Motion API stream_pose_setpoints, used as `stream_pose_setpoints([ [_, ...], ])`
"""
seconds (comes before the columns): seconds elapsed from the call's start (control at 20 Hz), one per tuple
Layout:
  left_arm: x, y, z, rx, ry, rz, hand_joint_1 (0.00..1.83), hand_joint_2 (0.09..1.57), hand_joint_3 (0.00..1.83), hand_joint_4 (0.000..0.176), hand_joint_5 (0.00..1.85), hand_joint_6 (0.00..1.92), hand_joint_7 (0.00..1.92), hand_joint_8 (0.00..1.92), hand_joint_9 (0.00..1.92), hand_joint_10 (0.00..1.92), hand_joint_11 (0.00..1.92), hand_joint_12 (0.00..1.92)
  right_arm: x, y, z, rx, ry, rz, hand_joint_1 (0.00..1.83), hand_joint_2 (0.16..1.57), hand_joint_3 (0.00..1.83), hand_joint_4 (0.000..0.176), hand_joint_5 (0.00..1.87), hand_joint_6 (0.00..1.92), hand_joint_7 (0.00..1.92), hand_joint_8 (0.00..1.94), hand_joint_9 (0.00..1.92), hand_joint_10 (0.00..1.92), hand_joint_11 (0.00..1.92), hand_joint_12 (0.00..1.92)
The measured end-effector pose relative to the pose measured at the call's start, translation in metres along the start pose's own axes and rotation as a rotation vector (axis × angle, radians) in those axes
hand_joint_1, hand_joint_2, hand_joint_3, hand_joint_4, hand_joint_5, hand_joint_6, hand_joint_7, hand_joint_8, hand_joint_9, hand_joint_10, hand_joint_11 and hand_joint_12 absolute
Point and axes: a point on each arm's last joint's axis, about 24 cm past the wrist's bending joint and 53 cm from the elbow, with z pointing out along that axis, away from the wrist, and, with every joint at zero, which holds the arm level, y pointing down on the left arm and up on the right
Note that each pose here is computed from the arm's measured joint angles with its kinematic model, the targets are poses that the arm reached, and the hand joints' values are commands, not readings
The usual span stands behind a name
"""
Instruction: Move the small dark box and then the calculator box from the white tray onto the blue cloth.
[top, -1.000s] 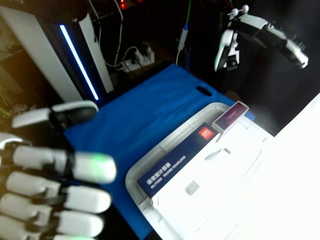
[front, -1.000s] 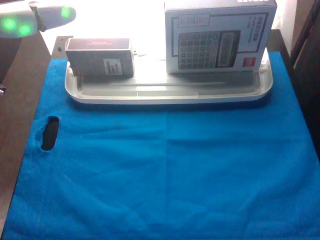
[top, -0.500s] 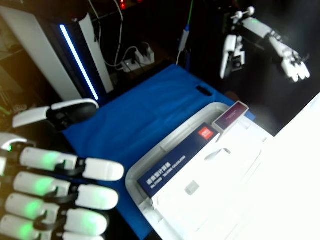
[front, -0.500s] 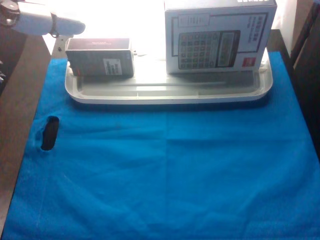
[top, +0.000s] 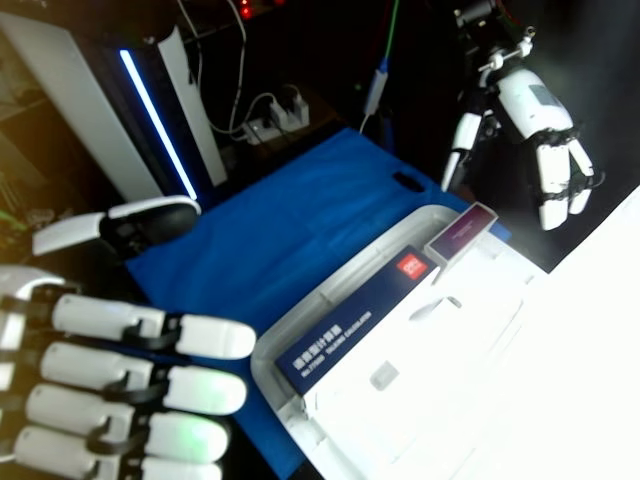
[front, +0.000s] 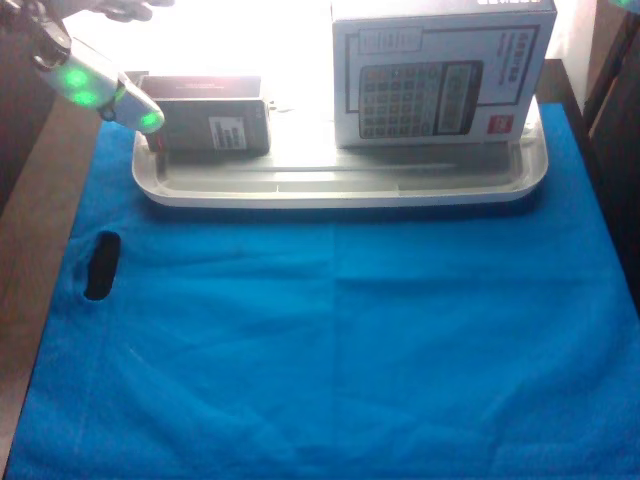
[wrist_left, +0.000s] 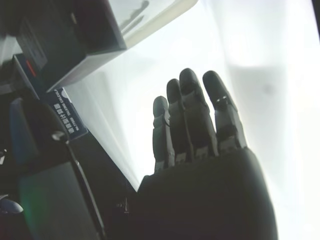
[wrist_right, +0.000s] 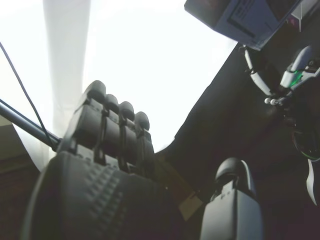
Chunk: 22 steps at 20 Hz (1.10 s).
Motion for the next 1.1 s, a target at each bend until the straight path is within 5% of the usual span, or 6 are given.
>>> stream_pose_setpoints([
  [0.2,0.014,-0.004,0.009,-0.008,0.031,0.005,0.99,0.8,0.01,0.017,0.36,0.0,0.54,0.0,0.46,0.0,0.0,0.59,0.0,0.0,0.0,0.0,-0.001,0.002,0.36,0.9,0.0,0.013,0.31,0.01,0.2,0.0,0.16,0.0,0.21,0.07],
  [0.55,0.028,-0.011,0.018,-0.002,0.054,0.024,1.07,0.92,0.0,0.0,0.67,0.01,0.89,0.02,0.74,0.02,0.24,0.81,0.001,0.0,0.0,0.0,0.001,0.006,0.36,0.9,0.0,0.015,0.33,0.01,0.21,0.0,0.18,0.0,0.25,0.08],
  [0.65,0.027,-0.01,0.019,-0.004,0.051,0.023,1.2,1.02,0.0,0.0,1.18,0.52,0.88,1.31,0.73,1.65,0.61,1.84,0.001,0.0,0.0,0.0,0.0,0.007,0.37,0.89,0.0,0.017,0.33,0.01,0.22,0.0,0.18,0.0,0.24,0.07],
  [0.7,0.027,-0.009,0.019,-0.007,0.05,0.024,1.2,1.02,0.0,0.0,1.21,0.55,0.8,1.71,0.77,1.87,0.75,1.9,0.001,-0.001,0.0,0.001,-0.001,0.008,0.37,0.9,0.0,0.012,0.33,0.01,0.23,0.01,0.18,0.0,0.24,0.07],
  [0.8,0.025,-0.008,0.021,-0.011,0.044,-0.002,1.19,1.03,0.0,0.0,1.19,0.61,0.7,1.49,0.55,1.75,0.42,1.92,0.001,-0.001,0.0,0.0,-0.001,0.009,0.39,0.9,0.0,0.004,0.33,0.0,0.22,0.0,0.18,0.0,0.23,0.07],
  [1.1,0.027,-0.008,0.025,-0.006,0.036,-0.004,1.2,1.02,0.0,0.0,1.2,0.58,0.82,1.58,0.73,1.92,0.73,1.92,0.005,-0.001,0.001,-0.001,0.004,0.013,0.39,0.9,0.0,0.006,0.34,0.01,0.23,0.0,0.19,0.0,0.24,0.07],
])
